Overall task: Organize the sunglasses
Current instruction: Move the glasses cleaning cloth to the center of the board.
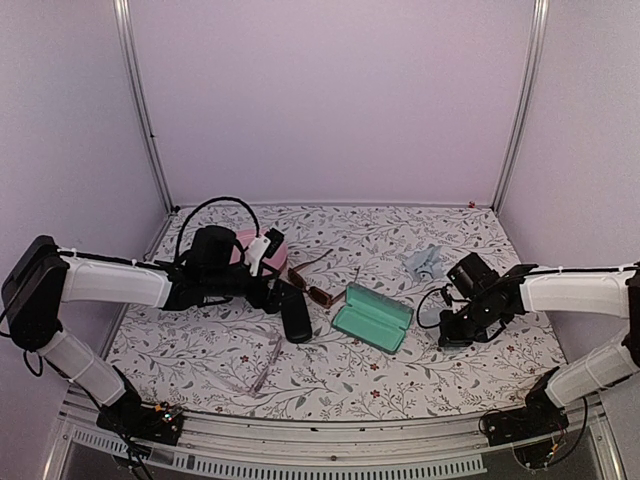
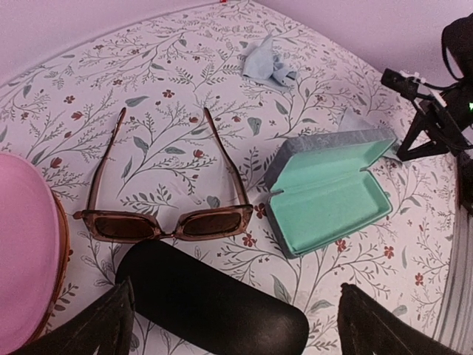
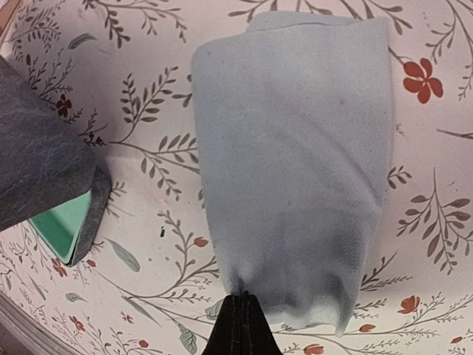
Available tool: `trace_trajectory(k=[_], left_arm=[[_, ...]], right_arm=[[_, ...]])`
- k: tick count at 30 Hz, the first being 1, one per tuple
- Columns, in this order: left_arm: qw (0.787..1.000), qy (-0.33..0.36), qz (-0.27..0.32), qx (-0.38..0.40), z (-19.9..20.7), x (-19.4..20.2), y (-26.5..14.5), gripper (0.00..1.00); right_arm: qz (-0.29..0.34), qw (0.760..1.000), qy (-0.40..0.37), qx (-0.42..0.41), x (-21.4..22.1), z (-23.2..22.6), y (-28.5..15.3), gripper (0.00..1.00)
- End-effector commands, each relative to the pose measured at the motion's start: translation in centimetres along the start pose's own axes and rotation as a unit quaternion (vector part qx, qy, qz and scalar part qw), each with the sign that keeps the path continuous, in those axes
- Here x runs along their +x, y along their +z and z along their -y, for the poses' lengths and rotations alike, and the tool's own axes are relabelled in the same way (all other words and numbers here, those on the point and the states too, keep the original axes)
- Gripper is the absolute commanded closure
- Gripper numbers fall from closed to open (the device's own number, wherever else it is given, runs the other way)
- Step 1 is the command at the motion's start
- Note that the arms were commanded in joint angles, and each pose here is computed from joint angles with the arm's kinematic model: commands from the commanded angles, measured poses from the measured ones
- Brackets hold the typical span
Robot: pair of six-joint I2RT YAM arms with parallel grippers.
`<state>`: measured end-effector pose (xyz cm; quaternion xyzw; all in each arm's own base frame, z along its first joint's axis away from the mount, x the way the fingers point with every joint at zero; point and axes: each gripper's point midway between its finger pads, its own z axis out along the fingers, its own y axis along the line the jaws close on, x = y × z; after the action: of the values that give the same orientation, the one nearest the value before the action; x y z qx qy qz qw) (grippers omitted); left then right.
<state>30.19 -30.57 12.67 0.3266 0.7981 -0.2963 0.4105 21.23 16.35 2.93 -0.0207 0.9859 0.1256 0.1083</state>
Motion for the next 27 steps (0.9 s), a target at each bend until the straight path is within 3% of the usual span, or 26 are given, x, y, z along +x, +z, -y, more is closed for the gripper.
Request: trace_trajectory(k=[1,11,18,25,27], left_arm=[[1.0,0.017,0.022,0.006,0.9,-1.7,-0.2,0.04],[0.999,0.028,0.032,0.004,1.4,-2.2,-0.5,0.04],[0.999,0.023,0.046,0.0,1.5,-2.9,-1.3,0.04],[0.998,0.025,0.059,-0.012,1.5,-2.8,-2.7,0.04],[0.998,0.027,0.061,-0.015,1.6,-2.7,-3.0,0.04]], right_arm=[[-0.015,0.999,-0.01,-0.041,1.3,-1.9,-0.9,0.99],[-0.005,0.984,-0.086,-0.157,2.4,-9.0,-5.9,1.0],[-0.011,0.95,-0.172,-0.26,3.6,-16.2,-8.5,1.0],[-0.035,0.896,-0.287,-0.338,6.4,-24.9,-10.7,1.0],[-0.04,0.897,-0.294,-0.329,6.6,-25.0,-9.8,1.0]])
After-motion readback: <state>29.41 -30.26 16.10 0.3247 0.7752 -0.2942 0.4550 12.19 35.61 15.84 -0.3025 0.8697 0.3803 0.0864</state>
